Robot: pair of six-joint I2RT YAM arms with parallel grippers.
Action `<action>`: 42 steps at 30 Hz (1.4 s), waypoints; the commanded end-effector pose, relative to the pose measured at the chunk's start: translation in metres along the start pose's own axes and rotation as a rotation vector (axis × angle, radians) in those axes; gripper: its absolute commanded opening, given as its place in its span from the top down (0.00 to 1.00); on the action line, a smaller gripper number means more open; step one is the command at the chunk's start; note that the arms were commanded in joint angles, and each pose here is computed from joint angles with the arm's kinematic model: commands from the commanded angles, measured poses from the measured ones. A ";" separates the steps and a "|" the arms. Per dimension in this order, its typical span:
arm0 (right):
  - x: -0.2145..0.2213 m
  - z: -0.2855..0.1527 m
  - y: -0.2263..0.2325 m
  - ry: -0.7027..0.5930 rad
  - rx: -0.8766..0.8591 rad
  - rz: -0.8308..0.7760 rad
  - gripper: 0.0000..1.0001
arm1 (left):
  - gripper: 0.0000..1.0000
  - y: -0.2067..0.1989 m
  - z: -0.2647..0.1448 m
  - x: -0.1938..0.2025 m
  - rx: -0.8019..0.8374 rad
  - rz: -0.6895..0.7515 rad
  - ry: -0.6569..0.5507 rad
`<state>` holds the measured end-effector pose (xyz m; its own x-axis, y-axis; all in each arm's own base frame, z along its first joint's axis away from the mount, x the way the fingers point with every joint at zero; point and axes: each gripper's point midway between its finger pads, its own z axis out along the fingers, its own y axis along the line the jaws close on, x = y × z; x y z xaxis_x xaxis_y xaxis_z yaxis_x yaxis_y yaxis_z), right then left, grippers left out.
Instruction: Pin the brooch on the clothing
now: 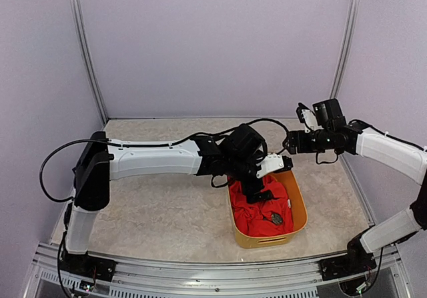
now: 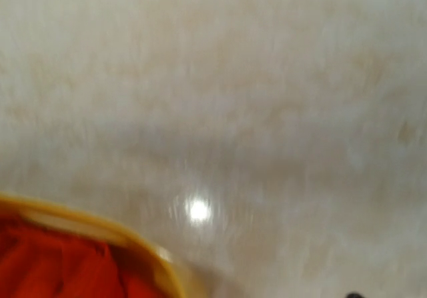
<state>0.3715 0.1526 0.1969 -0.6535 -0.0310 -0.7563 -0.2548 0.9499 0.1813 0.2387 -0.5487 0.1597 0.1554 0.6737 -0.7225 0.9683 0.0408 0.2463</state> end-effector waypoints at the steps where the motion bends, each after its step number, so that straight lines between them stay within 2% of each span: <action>1: 0.033 0.001 -0.007 0.150 0.089 0.017 0.25 | 0.01 0.022 0.027 0.033 -0.098 0.012 0.115; 4: 0.044 -0.003 0.003 0.172 0.051 0.027 0.30 | 0.03 0.033 0.042 0.041 -0.191 -0.005 0.105; 7: 0.058 -0.002 0.011 0.191 0.024 0.040 0.35 | 0.10 0.015 0.054 0.057 -0.152 0.020 0.111; 9: 0.068 0.002 0.018 0.210 -0.016 0.051 0.40 | 0.36 0.010 0.057 0.061 -0.151 0.025 0.127; 12: 0.080 0.011 0.026 0.241 -0.049 0.055 0.44 | 0.90 0.017 0.050 0.057 -0.175 0.011 0.112; 13: 0.083 0.014 0.025 0.252 -0.041 0.051 0.45 | 1.00 0.021 0.046 0.052 -0.196 0.010 0.093; 15: 0.088 0.018 0.020 0.263 -0.008 0.052 0.48 | 1.00 0.037 0.025 0.025 -0.264 0.009 0.018; 20: 0.083 0.020 0.008 0.235 0.063 0.054 0.80 | 1.00 0.075 -0.058 -0.056 -0.426 -0.013 -0.174; 22: 0.084 0.023 0.000 0.238 0.106 0.046 0.93 | 1.00 0.093 -0.115 -0.096 -0.512 -0.039 -0.286; 24: 0.086 0.024 -0.010 0.248 0.170 0.037 1.00 | 1.00 0.109 -0.186 -0.132 -0.657 -0.068 -0.419; 26: 0.082 0.023 -0.023 0.236 0.238 0.034 1.00 | 1.00 0.109 -0.239 -0.158 -0.759 -0.055 -0.520; 29: 0.062 0.022 -0.041 0.189 0.292 0.052 1.00 | 1.00 0.091 -0.319 -0.193 -0.876 0.036 -0.641; 31: 0.048 0.021 -0.061 0.158 0.342 0.065 1.00 | 1.00 0.080 -0.374 -0.209 -0.922 0.041 -0.752; 35: 0.022 0.025 -0.101 0.095 0.365 0.122 1.00 | 1.00 0.076 -0.467 -0.213 -1.033 -0.024 -0.920; 42: -0.037 0.034 -0.184 -0.003 0.484 0.180 1.00 | 1.00 0.060 -0.541 -0.208 -1.077 -0.059 -1.013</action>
<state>0.4223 0.0234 0.1379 -0.7479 0.1412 -0.6487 0.1731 0.9848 0.0148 0.1652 -0.3135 0.6585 0.6173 -0.1009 -0.7802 0.4819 0.8324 0.2736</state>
